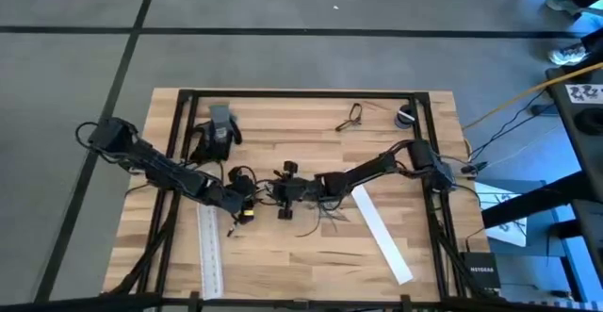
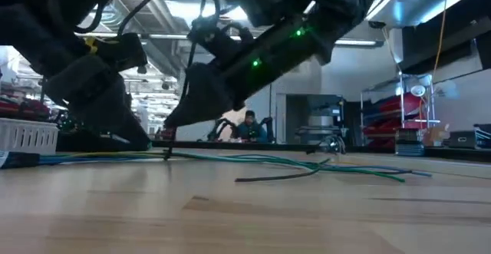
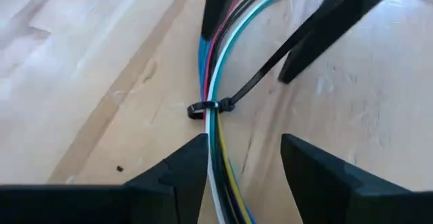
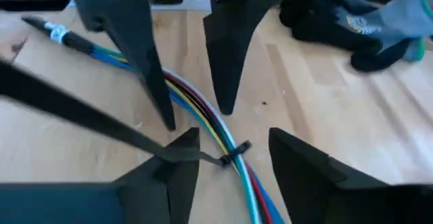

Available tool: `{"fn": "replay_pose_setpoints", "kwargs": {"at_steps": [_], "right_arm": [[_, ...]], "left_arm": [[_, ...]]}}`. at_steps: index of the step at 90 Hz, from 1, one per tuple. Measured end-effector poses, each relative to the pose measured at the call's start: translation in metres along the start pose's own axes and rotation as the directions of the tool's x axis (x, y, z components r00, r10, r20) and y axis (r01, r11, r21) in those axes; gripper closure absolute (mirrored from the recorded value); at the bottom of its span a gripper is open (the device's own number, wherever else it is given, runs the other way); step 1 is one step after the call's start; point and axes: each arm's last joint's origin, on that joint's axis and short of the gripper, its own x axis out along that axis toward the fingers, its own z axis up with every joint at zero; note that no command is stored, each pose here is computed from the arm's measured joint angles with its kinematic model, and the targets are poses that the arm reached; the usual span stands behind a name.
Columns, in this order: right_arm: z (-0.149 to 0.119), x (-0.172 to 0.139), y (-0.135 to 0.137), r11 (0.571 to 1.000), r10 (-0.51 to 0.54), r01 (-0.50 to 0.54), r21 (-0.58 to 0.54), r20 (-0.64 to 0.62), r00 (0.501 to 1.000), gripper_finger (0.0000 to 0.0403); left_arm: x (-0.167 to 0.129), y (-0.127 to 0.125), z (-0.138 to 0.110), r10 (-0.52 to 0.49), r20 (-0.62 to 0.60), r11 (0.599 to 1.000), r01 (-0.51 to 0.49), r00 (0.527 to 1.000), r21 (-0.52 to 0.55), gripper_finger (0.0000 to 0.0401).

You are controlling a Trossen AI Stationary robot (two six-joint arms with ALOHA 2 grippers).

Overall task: Ziptie cables
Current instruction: Put the black zip tie on the cable wires

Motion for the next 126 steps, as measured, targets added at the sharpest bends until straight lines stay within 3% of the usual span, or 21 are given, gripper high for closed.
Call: {"fn": "replay_pose_setpoints", "kwargs": {"at_steps": [31, 60, 87, 108, 126], "right_arm": [[-0.010, 0.004, 0.003, 0.985, 0.039, -0.049, -0.167, -0.061, 0.997, 0.0282], [-0.014, 0.007, 0.007, 0.971, 0.132, -0.141, -0.195, -0.057, 0.990, 0.0375], [-0.014, 0.012, 0.008, 0.969, 0.123, -0.122, -0.215, -0.011, 0.992, 0.0374], [-0.009, 0.009, 0.007, 0.976, 0.104, -0.100, -0.193, 0.009, 0.995, 0.0401], [0.016, -0.012, -0.004, 0.991, 0.126, -0.124, -0.047, 0.035, 0.991, 0.0402]], "left_arm": [[0.000, -0.001, 0.002, -0.005, 0.022, 1.000, 0.006, 1.000, -0.013, 0.0231], [0.000, 0.000, 0.003, 0.019, 0.036, 1.000, -0.018, 0.999, -0.016, 0.0231], [0.000, -0.001, 0.005, 0.011, 0.052, 1.000, -0.009, 0.999, -0.027, 0.0231], [0.000, -0.001, 0.004, 0.010, 0.048, 1.000, -0.009, 0.999, -0.014, 0.0231], [-0.002, -0.004, 0.003, -0.005, 0.052, 1.000, 0.004, 0.999, 0.020, 0.0231]]}}
